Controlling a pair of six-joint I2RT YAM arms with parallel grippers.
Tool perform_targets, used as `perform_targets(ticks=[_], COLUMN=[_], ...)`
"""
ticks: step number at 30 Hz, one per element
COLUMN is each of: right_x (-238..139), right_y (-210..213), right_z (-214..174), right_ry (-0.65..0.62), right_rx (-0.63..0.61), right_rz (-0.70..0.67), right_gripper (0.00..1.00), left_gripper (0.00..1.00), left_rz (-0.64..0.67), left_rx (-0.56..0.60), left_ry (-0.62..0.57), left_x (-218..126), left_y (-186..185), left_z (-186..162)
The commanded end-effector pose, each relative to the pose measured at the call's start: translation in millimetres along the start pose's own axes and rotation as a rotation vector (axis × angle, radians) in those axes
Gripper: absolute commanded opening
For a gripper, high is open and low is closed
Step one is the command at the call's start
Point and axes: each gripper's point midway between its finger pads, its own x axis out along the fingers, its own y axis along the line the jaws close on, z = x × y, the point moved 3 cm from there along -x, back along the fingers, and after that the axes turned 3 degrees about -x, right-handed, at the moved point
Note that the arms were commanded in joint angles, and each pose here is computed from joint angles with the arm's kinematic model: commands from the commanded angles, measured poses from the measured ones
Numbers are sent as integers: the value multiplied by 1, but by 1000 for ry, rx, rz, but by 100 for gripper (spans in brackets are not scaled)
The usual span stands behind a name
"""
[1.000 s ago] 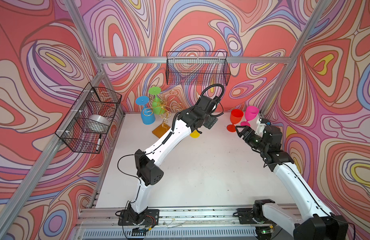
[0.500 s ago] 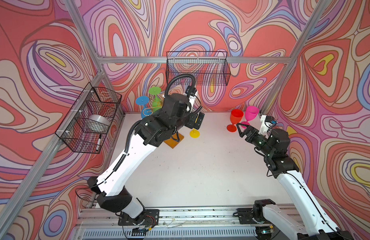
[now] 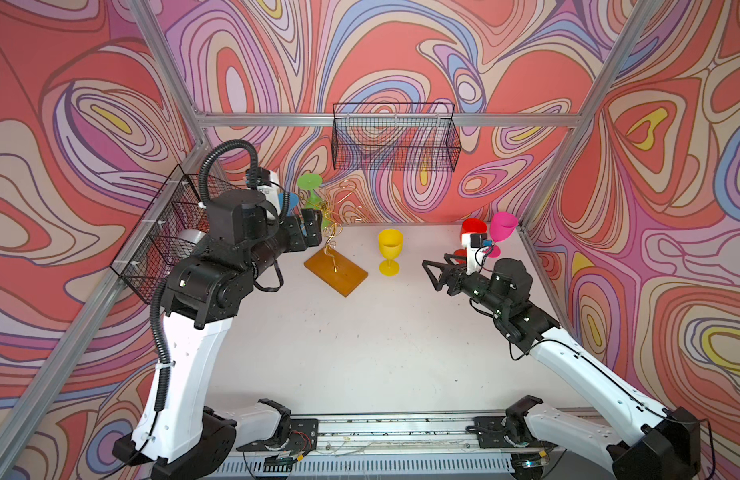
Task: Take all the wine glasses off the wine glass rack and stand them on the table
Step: 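Reach the left gripper to the blue glass foot while the right draws back, then close the left gripper on the blue glass foot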
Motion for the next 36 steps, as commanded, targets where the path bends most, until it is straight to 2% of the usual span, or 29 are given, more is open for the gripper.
perform_targets(ticks=[1,4,9,14,20,26,36], right_x=[5,7,3,3,4,4,-1], right_y=[24,35,45,47,49,50,51], right_z=[8,1,-1,-5,-8,-9,-9], right_ry=[-30,-13,-12,-10,-6,-1,-1], right_rx=[-158,-228,-297,-306,-292,-286,-270], right_rz=[34,31,44,55,74,81,82], right_gripper=[95,95,94,93,93,93,92], left_gripper=[91,87,82,75,66,62,55], left_rz=[-60,-68,-69,-56,-12,6,-83], left_rx=[-183,-301,-428,-534,-649,-738,-834], left_ry=[60,48,53,52,45,34,-7], left_x=[18,35,70,104,127,144,163], left_y=[10,30,55,76,100,120,124], left_z=[-4,6,15,17,12,4,7])
